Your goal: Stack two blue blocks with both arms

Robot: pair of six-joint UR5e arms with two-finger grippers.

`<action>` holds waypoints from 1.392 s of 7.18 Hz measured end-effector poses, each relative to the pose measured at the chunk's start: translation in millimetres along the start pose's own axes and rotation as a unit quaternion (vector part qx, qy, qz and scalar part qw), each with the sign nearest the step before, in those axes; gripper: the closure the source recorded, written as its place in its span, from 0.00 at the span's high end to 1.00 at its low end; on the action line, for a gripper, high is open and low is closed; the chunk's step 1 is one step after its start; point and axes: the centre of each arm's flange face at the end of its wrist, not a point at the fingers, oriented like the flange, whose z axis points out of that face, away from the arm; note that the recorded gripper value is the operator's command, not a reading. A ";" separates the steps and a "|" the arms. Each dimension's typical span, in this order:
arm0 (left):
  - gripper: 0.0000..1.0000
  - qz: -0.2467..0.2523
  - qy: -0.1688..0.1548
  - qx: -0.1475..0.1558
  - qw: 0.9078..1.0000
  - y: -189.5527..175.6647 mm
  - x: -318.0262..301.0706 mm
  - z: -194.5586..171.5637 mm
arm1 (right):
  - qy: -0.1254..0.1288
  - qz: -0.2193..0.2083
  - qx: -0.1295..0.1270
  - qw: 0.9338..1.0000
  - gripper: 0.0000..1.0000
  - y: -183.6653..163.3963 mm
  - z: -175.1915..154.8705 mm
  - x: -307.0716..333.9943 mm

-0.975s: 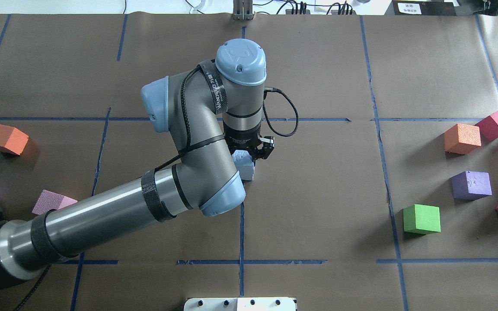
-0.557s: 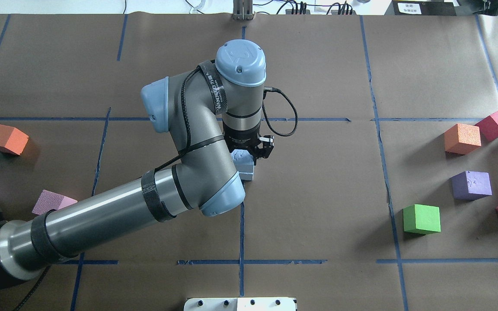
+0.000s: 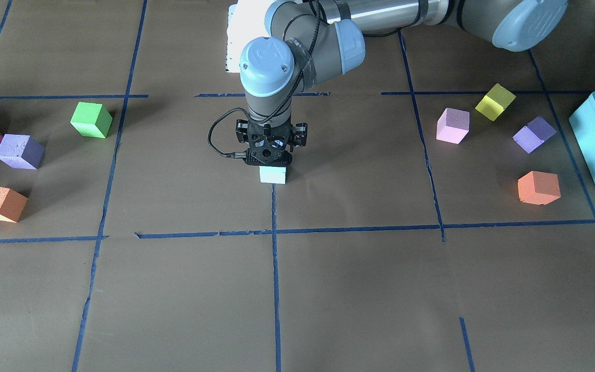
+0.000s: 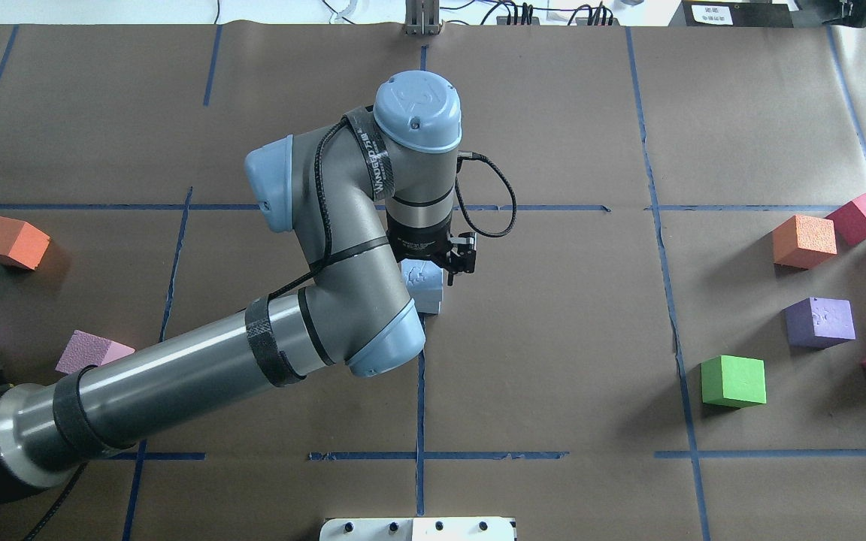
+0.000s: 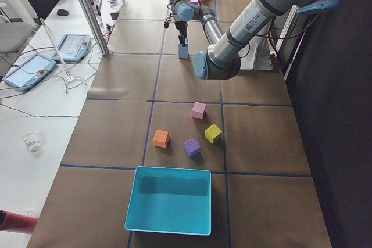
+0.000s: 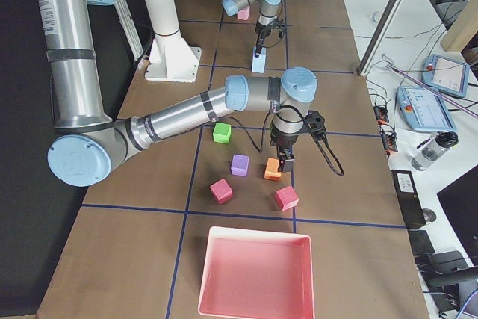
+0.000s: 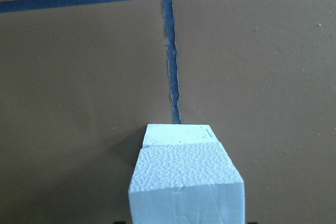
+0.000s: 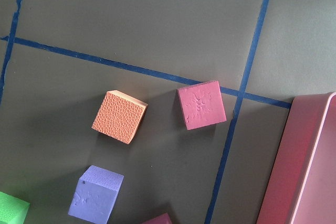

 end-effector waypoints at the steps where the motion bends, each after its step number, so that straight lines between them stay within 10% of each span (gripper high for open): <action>1: 1.00 -0.001 0.000 0.000 1.000 0.0 -0.1 -0.3 | 0.000 0.000 0.000 1.000 1.00 -0.2 -0.3 -0.1; 6: 1.00 -0.010 0.001 0.011 1.000 10.8 -11.7 -47.4 | 0.000 0.002 0.005 1.000 1.00 0.3 -5.3 3.6; 10: 1.00 0.033 0.004 0.051 0.998 78.0 -196.1 -100.2 | -0.015 0.022 -0.002 1.000 1.00 12.7 5.0 28.4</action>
